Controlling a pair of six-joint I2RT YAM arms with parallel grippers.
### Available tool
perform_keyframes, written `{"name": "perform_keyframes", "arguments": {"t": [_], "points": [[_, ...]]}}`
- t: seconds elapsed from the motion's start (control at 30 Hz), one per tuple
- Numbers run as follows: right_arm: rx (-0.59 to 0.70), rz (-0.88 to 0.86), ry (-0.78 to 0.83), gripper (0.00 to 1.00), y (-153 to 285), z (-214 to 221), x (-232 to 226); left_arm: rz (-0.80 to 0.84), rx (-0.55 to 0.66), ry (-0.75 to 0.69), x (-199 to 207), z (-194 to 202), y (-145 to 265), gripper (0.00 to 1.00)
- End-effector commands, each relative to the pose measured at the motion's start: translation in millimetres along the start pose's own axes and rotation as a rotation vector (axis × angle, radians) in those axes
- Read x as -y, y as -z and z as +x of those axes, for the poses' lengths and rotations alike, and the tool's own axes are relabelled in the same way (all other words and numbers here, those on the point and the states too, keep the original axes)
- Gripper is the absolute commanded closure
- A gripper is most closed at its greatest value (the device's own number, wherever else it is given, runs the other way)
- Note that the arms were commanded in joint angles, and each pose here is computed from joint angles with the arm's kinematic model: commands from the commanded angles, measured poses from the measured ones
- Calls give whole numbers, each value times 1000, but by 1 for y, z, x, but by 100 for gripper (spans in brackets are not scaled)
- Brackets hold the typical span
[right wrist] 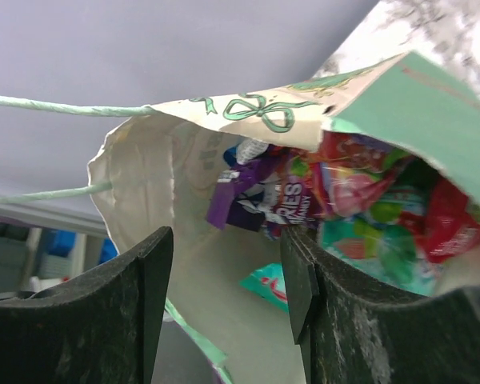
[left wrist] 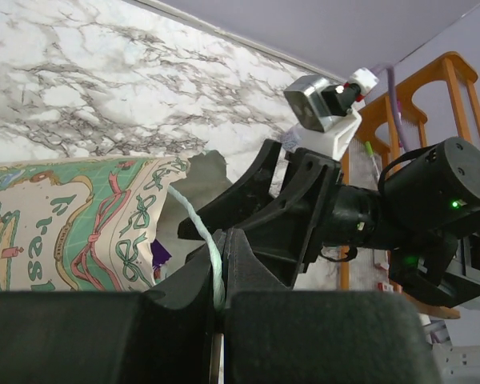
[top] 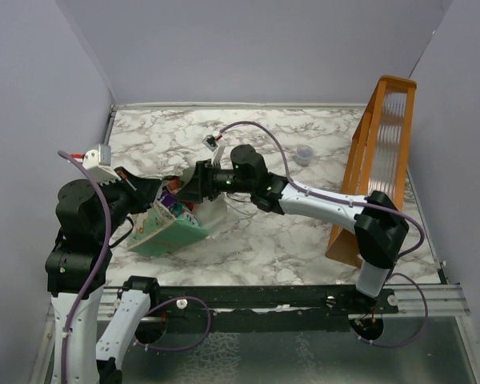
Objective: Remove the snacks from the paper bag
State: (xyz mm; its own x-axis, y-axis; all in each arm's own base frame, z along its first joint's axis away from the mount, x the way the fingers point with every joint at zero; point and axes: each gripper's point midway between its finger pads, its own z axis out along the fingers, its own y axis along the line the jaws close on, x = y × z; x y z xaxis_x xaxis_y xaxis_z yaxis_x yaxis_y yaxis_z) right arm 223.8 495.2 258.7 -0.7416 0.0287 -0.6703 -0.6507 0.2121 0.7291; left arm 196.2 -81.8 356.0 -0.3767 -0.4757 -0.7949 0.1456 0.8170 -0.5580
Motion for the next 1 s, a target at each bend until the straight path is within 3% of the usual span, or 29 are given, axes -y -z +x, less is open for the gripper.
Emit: {"name": "perform_keyframes", "arguments": {"t": [0.0, 0.3, 0.5, 0.97], "points": [[-11, -128, -58, 47, -20, 5, -40, 34, 69, 5, 12, -16, 10, 100], [-44, -54, -161, 68, -48, 24, -21, 43, 71, 14, 15, -16, 13, 100], [-26, -46, -196, 98, -46, 19, -24, 7, 84, 21, 9, -17, 16, 100], [9, -247, -130, 99, -4, -11, -95, -169, 129, 49, -22, -18, 30, 100]]}}
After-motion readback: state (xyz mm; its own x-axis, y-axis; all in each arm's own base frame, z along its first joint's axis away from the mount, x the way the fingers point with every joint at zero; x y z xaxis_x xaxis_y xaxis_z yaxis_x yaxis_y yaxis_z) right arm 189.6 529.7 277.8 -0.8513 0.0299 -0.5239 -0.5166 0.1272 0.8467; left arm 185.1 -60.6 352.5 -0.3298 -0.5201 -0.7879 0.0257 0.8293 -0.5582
